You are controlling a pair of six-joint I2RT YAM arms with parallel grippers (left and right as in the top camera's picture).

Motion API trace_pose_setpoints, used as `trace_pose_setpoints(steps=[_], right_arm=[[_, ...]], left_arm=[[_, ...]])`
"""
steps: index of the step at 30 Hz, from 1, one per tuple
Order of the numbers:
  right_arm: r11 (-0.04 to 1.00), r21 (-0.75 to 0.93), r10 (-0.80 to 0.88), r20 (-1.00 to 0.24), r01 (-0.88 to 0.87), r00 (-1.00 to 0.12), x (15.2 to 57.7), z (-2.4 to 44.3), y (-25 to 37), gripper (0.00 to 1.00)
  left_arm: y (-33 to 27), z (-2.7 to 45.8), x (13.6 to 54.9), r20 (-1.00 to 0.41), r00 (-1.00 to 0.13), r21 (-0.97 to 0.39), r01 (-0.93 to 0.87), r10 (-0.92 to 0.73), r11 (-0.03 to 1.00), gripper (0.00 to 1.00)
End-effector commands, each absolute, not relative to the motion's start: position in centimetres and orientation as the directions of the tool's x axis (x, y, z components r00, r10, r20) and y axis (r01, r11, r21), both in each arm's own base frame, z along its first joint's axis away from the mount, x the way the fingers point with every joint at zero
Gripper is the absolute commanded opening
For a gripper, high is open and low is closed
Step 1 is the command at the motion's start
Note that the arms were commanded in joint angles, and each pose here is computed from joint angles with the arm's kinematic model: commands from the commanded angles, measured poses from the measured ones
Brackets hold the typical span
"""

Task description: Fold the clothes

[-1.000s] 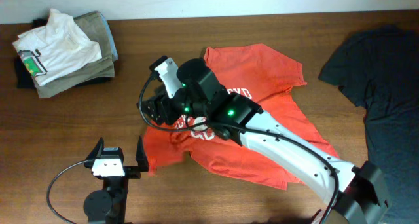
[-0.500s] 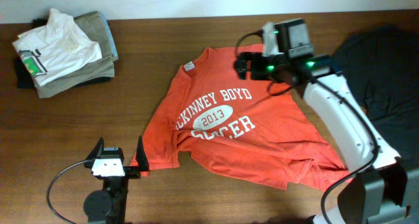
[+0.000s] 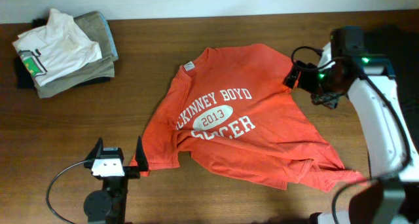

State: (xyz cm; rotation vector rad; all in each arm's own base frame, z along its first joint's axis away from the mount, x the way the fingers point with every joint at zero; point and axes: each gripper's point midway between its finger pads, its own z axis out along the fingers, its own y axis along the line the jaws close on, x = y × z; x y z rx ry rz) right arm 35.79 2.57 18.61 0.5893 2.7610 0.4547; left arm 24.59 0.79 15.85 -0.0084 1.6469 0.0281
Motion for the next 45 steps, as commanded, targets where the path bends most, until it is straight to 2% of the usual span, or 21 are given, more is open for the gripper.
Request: trace_pose_setpoints(steps=[1,3,7,10,14,16,20,22,26,29,32,34,37,40,41,45], right_arm=[[0.879,0.264,0.469,-0.332,0.396,-0.819,32.0,23.3,0.2,0.99],[0.859,0.194,0.511,-0.362,0.473,-0.780,29.2,24.5,-1.5,0.99],[0.858,0.181,0.509,-0.411,0.480,-0.756,24.6,26.3,-1.9,0.99],[0.859,0.195,0.509,-0.431,0.474,-0.745,22.9,26.3,-1.8,0.99],[0.835,0.209,0.547,-0.413,0.509,-0.728,22.3,25.4,-1.8,0.99],[0.820,0.209,0.570,-0.385,0.533,-0.726,22.5,24.7,-1.7,0.99],[0.820,0.194,0.570,-0.355,0.539,-0.740,23.7,23.7,-1.7,0.99],[0.820,0.202,0.571,-0.330,0.535,-0.752,24.5,23.0,-1.4,0.99],[0.820,0.229,0.571,-0.271,0.525,-0.775,26.1,21.7,-0.5,0.99],[0.818,0.246,0.571,-0.227,0.520,-0.789,27.2,20.6,0.2,0.99],[0.817,0.227,0.570,-0.180,0.530,-0.801,27.8,19.2,0.3,0.99],[0.816,0.215,0.571,-0.161,0.536,-0.805,27.9,18.7,0.3,0.99],[0.816,0.205,0.571,-0.147,0.540,-0.808,28.0,18.2,0.2,0.99],[0.817,0.204,0.571,-0.155,0.539,-0.806,28.3,18.1,0.1,0.99],[0.817,0.207,0.571,-0.160,0.538,-0.805,28.5,18.2,0.1,0.99],[0.817,0.217,0.571,-0.176,0.534,-0.802,29.0,18.3,0.1,0.99]], left_arm=[[1.7,15.7,24.5,-0.993,-0.084,0.092,-0.068,0.086,0.993,0.99],[1.6,15.7,24.5,-0.991,-0.085,0.105,-0.067,0.099,0.992,0.99],[1.4,15.8,24.6,-0.992,-0.080,0.103,-0.053,0.099,0.993,0.99],[-1.2,16.5,24.6,-0.994,-0.036,0.095,0.097,0.099,0.991,0.99],[-6.7,20.7,22.9,-0.985,0.161,0.126,0.399,0.065,0.909,0.99],[-7.8,22.8,22.0,-0.973,0.232,0.120,0.462,0.011,0.879,1.00],[-8.5,25.6,21.0,-0.964,0.265,0.109,0.506,-0.034,0.856,0.99],[-8.9,26.9,20.8,-0.968,0.247,0.105,0.526,-0.034,0.844,0.99],[-9.1,28.5,22.3,-0.996,0.090,0.049,0.551,0.000,0.833,0.99],[-9.0,27.9,24.7,-0.987,-0.143,-0.018,0.558,0.075,0.830,0.99],[-9.0,27.5,27.7,-0.939,-0.336,-0.141,0.552,0.065,0.822,0.99],[-10.1,26.6,28.1,-0.898,-0.440,-0.261,0.578,0.026,0.773,0.99],[-11.6,25.4,28.4,-0.853,-0.521,-0.361,0.619,0.021,0.698,0.99],[-11.1,20.2,28.7,-0.717,-0.694,-0.388,0.471,0.061,0.792,0.99],[-10.4,18.2,28.6,-0.659,-0.748,-0.351,0.392,0.073,0.850,0.99],[-10.1,14.0,26.7,-0.503,-0.856,-0.202,0.249,0.118,0.947,0.99]])
